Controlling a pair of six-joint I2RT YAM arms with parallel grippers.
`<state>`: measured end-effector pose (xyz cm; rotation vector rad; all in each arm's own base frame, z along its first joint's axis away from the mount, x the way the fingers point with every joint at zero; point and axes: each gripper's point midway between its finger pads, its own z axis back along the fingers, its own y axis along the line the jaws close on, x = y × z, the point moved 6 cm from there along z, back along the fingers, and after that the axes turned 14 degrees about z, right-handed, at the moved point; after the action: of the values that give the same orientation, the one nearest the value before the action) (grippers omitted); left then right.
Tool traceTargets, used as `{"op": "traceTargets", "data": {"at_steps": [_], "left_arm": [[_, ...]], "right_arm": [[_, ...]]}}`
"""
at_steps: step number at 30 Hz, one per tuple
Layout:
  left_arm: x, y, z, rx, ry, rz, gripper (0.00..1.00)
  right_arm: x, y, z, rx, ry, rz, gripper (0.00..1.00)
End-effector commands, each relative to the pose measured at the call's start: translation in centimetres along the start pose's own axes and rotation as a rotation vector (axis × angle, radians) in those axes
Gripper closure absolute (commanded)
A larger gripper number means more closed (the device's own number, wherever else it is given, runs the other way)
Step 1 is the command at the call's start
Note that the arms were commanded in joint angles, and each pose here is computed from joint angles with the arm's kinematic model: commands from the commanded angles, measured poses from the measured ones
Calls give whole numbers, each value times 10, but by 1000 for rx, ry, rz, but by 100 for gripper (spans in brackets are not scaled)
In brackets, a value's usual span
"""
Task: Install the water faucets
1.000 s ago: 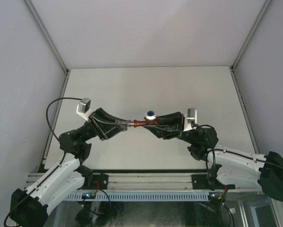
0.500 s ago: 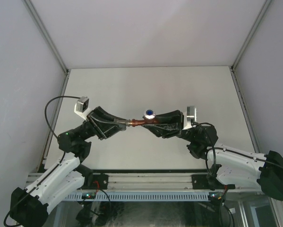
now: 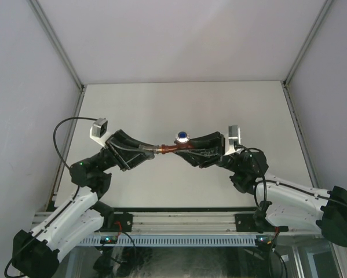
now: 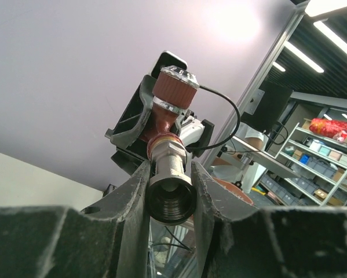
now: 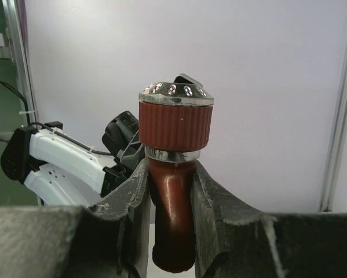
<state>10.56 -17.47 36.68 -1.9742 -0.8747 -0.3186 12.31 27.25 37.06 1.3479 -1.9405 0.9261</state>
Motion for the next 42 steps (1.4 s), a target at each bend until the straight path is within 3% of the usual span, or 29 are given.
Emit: {"op": "traceTargets", "data": {"at_steps": [1,7,15,19,27,33,37,42], "left_arm": [[3,-20,-8,-66,53,-132,100],[3,-13,-10,-35,105,-240,100],[5,11,-5,152,178,-350,100],[6,13,-1,172,157,-413,100],[-4,6,-2,86,179,-439,100],[-4,-10,-6,-25,161,-423,100],[-5,-11,-7,-39,181,-441,100],[-3,3,-4,29,174,-510,100]], "right_arm": [[-12,0,-4,-40,68,-152,100],[-19,0,0,-90,150,-264,100],[-26,1,5,-141,238,-344,100],[-25,0,3,-166,259,-458,100],[-17,4,-2,-109,211,-660,100],[-10,7,-1,-49,198,-679,100],[-14,2,-4,-88,280,-802,100],[-20,2,-5,-184,327,-841,100]]}}
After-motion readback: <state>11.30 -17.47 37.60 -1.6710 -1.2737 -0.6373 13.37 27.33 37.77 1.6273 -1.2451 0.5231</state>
